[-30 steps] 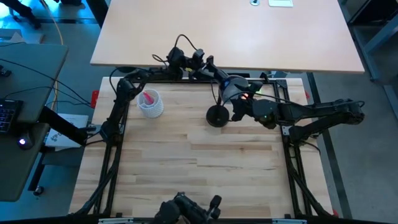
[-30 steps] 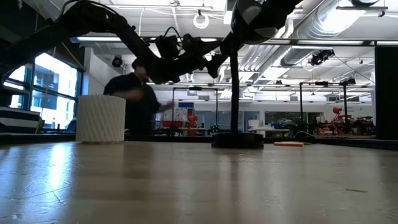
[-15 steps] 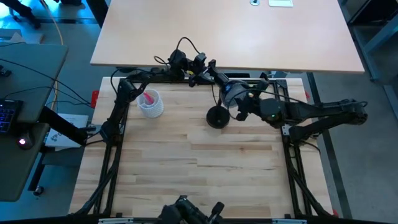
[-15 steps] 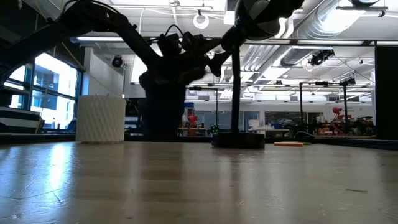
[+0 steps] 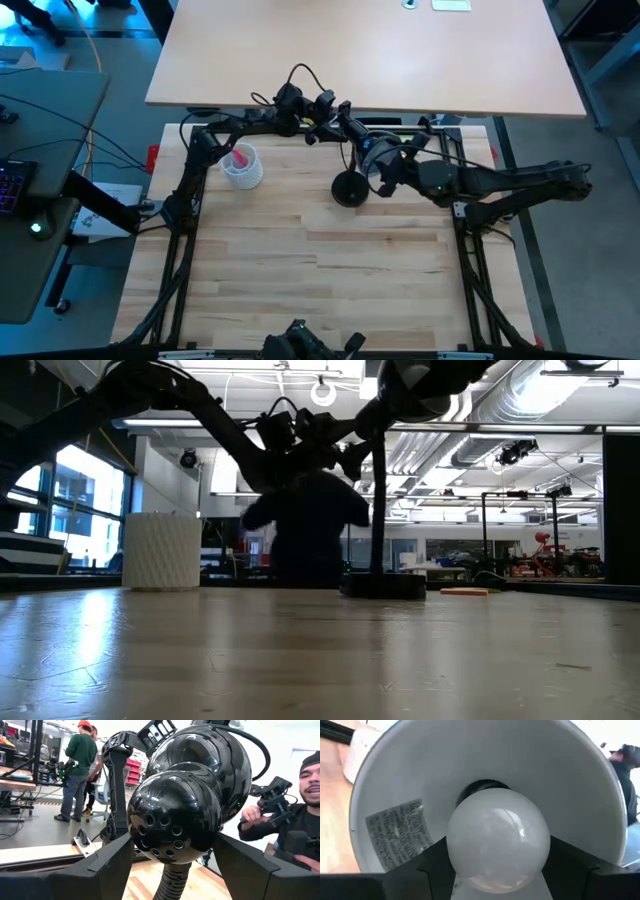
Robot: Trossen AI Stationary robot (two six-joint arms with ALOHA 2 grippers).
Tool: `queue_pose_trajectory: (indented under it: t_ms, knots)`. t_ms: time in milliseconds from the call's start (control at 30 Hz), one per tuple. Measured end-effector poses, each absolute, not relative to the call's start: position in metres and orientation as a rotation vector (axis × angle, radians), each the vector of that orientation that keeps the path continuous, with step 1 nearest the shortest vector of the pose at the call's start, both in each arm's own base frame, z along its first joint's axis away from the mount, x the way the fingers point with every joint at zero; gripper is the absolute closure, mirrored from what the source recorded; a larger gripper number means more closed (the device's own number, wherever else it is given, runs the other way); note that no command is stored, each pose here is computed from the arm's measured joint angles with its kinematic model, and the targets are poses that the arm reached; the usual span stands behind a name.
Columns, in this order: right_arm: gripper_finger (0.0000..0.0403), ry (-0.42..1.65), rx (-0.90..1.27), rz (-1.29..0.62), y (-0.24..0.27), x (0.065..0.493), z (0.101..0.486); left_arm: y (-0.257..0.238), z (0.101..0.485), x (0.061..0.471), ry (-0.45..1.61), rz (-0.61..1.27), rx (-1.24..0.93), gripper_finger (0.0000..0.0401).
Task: Screw lightbulb
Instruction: Insert the light bulb into the desk lamp
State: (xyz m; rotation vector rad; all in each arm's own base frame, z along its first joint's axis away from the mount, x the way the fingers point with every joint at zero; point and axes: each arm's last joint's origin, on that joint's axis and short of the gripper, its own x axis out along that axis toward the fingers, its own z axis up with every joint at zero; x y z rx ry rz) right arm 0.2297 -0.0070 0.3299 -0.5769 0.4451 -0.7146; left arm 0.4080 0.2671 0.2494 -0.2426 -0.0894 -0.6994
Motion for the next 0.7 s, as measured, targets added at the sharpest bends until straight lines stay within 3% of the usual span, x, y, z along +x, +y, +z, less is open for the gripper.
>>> queue_pose_trajectory:
  t_ms: [500,700]
  knots:
    - [0.0164,0.482,-0.657,-0.677,-0.019,0.231,0.326,0.258,0.249,0.414,-0.079,-0.720,-0.273,0.0139]
    - [0.0164,0.543,-0.864,-0.576,-0.021,0.232,0.327,0.256,0.249,0.415,-0.070,-0.730,-0.281,0.0139]
